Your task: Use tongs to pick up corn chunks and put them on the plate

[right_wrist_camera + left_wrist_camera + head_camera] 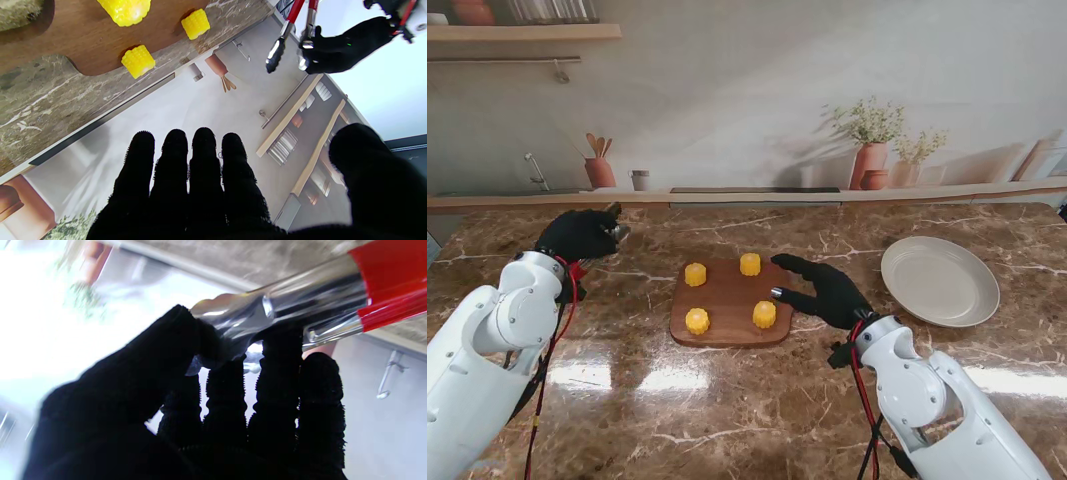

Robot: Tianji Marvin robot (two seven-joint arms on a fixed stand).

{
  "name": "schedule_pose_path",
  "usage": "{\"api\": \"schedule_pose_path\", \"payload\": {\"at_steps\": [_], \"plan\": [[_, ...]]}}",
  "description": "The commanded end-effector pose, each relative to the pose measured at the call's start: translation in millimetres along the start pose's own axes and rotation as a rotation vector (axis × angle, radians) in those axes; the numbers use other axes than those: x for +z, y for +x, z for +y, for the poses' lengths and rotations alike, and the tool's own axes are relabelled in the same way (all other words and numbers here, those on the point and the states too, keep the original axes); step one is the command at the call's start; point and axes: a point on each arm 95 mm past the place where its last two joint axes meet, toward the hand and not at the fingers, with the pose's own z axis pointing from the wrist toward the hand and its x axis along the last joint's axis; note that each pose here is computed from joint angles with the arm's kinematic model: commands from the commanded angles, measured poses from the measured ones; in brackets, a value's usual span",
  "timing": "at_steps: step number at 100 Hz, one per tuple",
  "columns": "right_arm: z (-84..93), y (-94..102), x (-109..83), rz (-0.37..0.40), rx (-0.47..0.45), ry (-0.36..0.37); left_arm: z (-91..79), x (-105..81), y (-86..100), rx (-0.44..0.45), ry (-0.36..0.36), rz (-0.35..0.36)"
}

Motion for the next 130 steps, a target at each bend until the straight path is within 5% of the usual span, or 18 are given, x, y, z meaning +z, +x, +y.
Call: {"api": "schedule_pose_path", "payload": {"at_steps": [1, 30, 72, 103, 130], "plan": [[-3.2, 1.7, -0.9, -0.017, 0.014, -0.009, -14.9, -4.9, 28.8, -0.060, 0.071, 0.052], [-2.4, 6.1, 1.0, -0.080, 0.082, -0.078, -17.2, -20.6, 100.0, -0.319, 0.168, 0.217], [2.4, 6.6, -10.2, -0.138, 0.203, -0.154, 16.9, -19.7, 199.2, -0.703, 0.133, 0.424], [0.9, -0.8, -12.7, -0.193, 0.309, -0.172, 44.9, -18.2, 232.5, -0.889, 0.051, 0.498], [6.4, -2.9, -2.5, -0.167, 0.368, -0.189, 56.0, -20.9, 245.4, -0.989, -0.033, 0.536]]}}
